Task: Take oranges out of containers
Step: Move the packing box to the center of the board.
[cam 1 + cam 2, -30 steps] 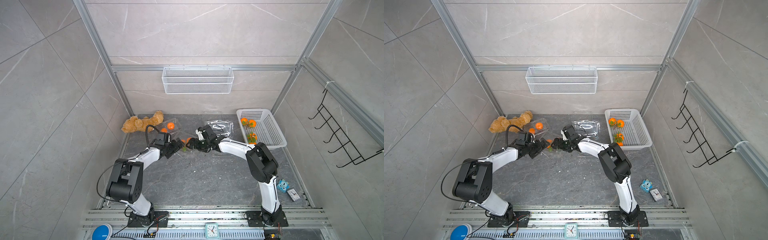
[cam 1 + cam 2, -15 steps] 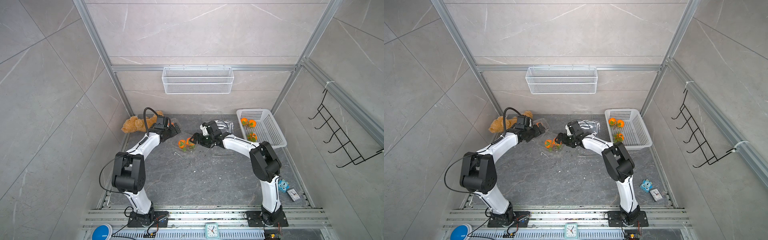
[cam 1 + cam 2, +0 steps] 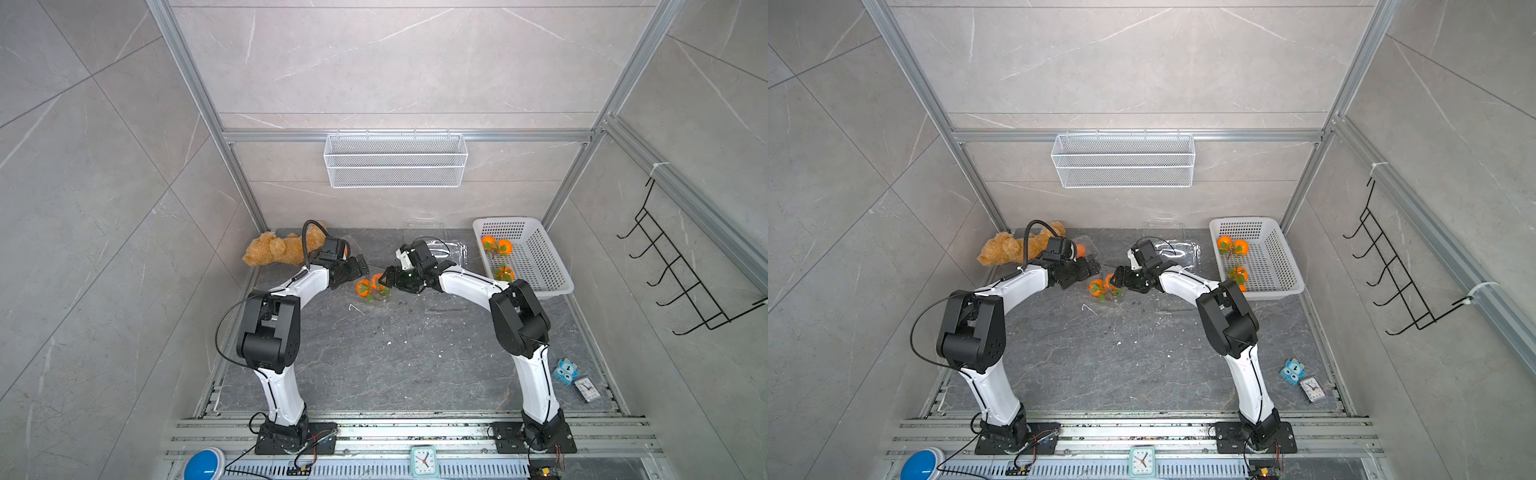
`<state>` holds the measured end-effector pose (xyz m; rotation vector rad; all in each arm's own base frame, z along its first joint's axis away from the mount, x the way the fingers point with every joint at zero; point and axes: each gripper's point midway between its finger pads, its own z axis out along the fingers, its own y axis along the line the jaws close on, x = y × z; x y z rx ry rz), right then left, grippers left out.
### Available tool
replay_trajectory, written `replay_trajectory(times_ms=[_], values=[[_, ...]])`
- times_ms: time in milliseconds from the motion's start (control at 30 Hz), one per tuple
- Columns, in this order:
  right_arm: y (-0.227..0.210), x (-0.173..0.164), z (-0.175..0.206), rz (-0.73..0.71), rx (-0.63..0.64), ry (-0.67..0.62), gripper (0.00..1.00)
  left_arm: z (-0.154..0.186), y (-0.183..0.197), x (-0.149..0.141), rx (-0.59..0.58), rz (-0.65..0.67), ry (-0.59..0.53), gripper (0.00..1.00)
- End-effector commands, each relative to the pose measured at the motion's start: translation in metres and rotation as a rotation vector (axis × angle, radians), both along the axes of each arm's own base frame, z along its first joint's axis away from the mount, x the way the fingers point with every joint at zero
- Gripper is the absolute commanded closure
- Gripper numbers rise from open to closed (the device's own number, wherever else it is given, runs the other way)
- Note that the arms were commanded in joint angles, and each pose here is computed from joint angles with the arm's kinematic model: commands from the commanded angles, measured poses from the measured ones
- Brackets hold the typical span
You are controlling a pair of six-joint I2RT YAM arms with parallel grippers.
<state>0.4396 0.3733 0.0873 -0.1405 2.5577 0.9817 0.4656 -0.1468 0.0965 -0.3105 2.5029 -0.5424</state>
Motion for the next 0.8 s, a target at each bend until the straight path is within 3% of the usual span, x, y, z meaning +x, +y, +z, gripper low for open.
replay_trajectory(times_ms=[0,300,400,500,767], values=[[0.009,-0.011,-0.001,0.050,0.008,0.004,0.29,0.019,-0.019,-0.014,-0.060,-0.047,-0.038,0.01],[0.001,-0.045,-0.003,0.076,0.025,0.001,0.31,0.032,-0.020,-0.058,-0.115,-0.030,-0.049,0.00],[-0.012,-0.045,0.002,0.055,0.011,-0.019,0.29,0.032,-0.002,-0.066,-0.041,0.036,-0.011,0.00],[-0.020,-0.041,0.011,0.032,0.042,-0.024,0.24,0.035,0.015,-0.065,0.047,0.074,0.014,0.00],[-0.017,-0.033,0.019,0.015,0.147,-0.004,0.12,0.024,0.001,-0.050,0.009,0.058,0.049,0.00]])
